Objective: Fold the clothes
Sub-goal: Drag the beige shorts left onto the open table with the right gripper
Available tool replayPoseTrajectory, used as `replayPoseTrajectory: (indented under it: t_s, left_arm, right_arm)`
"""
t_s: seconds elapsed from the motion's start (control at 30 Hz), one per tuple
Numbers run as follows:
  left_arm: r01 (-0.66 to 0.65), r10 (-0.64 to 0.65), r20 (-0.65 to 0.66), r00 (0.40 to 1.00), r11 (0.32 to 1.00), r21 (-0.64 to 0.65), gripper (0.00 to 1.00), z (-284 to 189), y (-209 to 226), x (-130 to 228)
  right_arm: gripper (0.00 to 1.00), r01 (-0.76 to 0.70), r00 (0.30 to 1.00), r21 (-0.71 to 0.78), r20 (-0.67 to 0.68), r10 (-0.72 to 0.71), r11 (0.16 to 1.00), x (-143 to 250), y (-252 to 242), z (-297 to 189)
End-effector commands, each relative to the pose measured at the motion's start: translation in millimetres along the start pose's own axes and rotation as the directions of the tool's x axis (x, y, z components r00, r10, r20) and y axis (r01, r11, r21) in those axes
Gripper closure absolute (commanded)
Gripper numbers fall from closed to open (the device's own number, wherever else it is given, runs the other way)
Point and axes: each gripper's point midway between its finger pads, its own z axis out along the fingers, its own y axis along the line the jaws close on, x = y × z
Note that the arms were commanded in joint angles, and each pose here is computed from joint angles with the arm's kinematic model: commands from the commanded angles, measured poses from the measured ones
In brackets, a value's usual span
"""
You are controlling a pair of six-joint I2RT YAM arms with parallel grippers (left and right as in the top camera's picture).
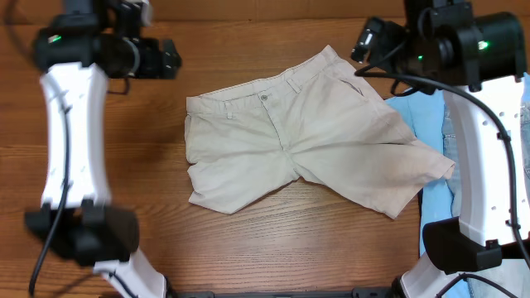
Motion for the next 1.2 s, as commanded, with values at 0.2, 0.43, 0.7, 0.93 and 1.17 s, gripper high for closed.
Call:
replayPoseTrajectory:
  t_s: [0.2, 0.43, 0.7, 0.93, 1.17]
  left_arm:
    - [-0.004, 0.015, -0.254, 0.967, 0.999, 0.041, 0.00, 133.8, 20.9, 41.7]
    - [0.019, -0.006, -0.336, 0.942, 0.999, 0.037, 0.01, 177.5, 34.9, 65.9]
    - [0.022, -0.008, -0.343, 0.939, 0.999, 0.038, 0.24, 205.4, 42.9, 72.7]
    - [0.105, -0.160, -0.334, 0.929, 0.979, -0.175, 0.96, 202.7, 83.1, 74.4]
    - [0.417, -0.625, -0.150, 0.766, 0.661, -0.624, 0.96, 120.2, 214.2, 104.9]
  right_arm:
    - [0.00, 0.043, 0.999, -0.005, -0.025, -0.043, 0.999, 7.3, -10.1, -13.0]
    - [0.00, 0.047, 0.995, 0.034, -0.085, -0.044, 0.998, 18.3, -16.7, 5.2]
    - [0.00, 0.057, 0.985, 0.086, -0.167, -0.042, 0.995, 34.5, -26.1, 37.4]
    - [0.00, 0.096, 0.976, 0.104, -0.204, -0.073, 0.990, 43.2, -31.1, 64.3]
    - [0.00, 0.160, 0.949, 0.113, -0.292, -0.121, 0.981, 64.7, -39.5, 82.3]
